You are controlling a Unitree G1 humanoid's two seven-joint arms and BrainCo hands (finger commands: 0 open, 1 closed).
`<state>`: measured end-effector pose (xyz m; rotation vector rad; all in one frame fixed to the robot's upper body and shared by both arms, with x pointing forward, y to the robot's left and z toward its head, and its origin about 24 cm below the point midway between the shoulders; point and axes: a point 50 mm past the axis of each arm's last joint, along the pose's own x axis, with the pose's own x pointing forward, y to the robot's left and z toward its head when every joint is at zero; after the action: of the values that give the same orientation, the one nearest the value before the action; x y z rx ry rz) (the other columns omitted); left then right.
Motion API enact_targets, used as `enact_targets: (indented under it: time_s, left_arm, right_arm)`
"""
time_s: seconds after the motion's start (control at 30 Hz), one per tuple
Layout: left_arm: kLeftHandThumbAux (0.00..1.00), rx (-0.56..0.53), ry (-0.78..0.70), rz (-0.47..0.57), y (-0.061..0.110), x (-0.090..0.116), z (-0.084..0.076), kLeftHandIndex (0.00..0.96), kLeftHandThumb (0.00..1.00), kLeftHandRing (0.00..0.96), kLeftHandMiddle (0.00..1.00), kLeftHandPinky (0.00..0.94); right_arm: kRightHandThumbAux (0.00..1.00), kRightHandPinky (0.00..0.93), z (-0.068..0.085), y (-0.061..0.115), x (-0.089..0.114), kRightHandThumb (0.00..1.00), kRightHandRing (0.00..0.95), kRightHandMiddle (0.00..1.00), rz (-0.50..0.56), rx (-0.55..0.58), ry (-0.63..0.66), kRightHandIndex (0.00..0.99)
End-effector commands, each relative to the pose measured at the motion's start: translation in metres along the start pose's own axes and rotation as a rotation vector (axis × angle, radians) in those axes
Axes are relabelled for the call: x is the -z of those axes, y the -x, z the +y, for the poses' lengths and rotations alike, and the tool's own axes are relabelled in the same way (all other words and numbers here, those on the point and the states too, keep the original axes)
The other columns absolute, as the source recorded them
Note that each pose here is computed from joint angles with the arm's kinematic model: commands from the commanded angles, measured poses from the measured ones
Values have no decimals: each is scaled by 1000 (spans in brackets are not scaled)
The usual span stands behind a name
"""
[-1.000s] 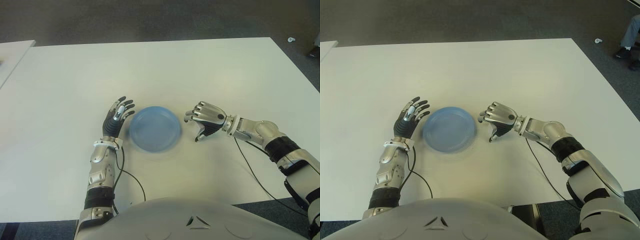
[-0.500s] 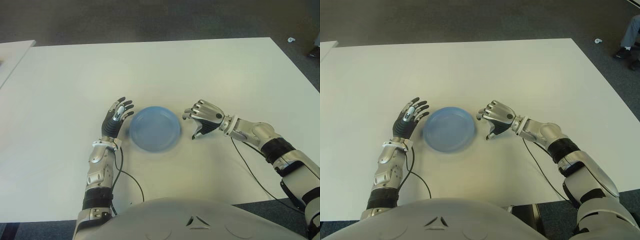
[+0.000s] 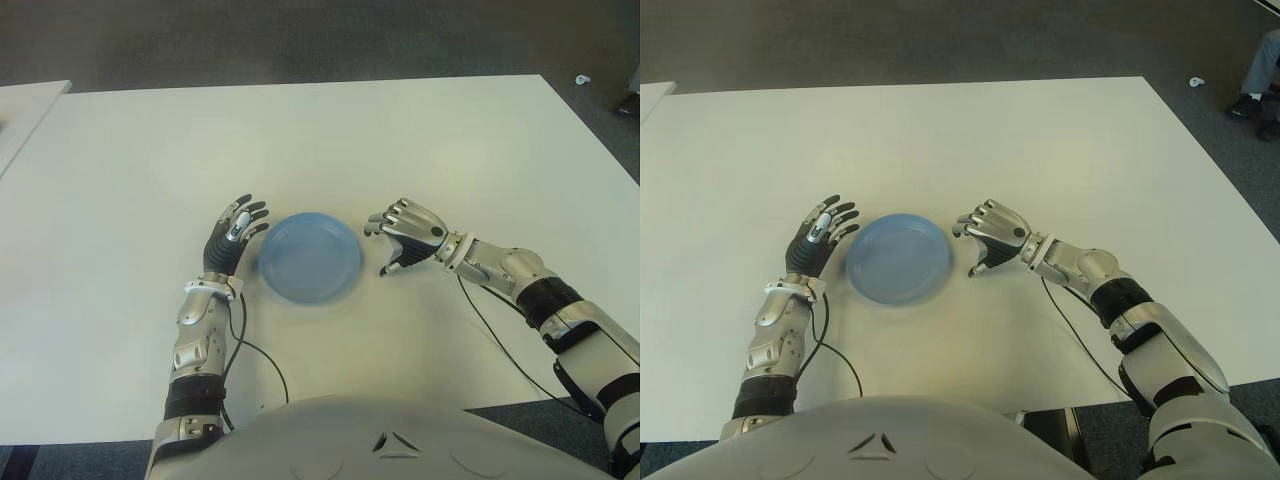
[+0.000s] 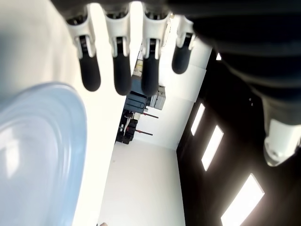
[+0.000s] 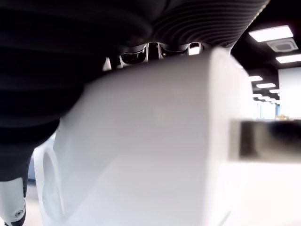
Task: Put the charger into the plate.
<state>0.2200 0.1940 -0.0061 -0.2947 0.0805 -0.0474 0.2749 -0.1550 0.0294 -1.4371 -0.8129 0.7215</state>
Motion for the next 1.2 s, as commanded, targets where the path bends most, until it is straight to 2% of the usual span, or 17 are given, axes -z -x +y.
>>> enact_targets:
  time_s: [0.03,0.37,0.77,1.2]
  left_arm:
    - [559,-17,7,23,2,4,3,184,0,278,272,295]
    - [576,-26,-1,26,3,5,3,180,0,274,266,295]
    - [586,-21,2,23,3,4,3,189,2,286,277,311]
    - [583,-16,-4,28,3,4,3,186,0,283,270,303]
  right_arm:
    - [675,872,14,4,-7,857,872,551,32,-20,-30,406]
    - [675,871,7,5,2,856,867,546,176,76,-143,404]
    - [678,875,3,17,13,854,868,538,326,110,-256,396]
    - [681,867,0,27,21,852,860,532,414,198,-369,391]
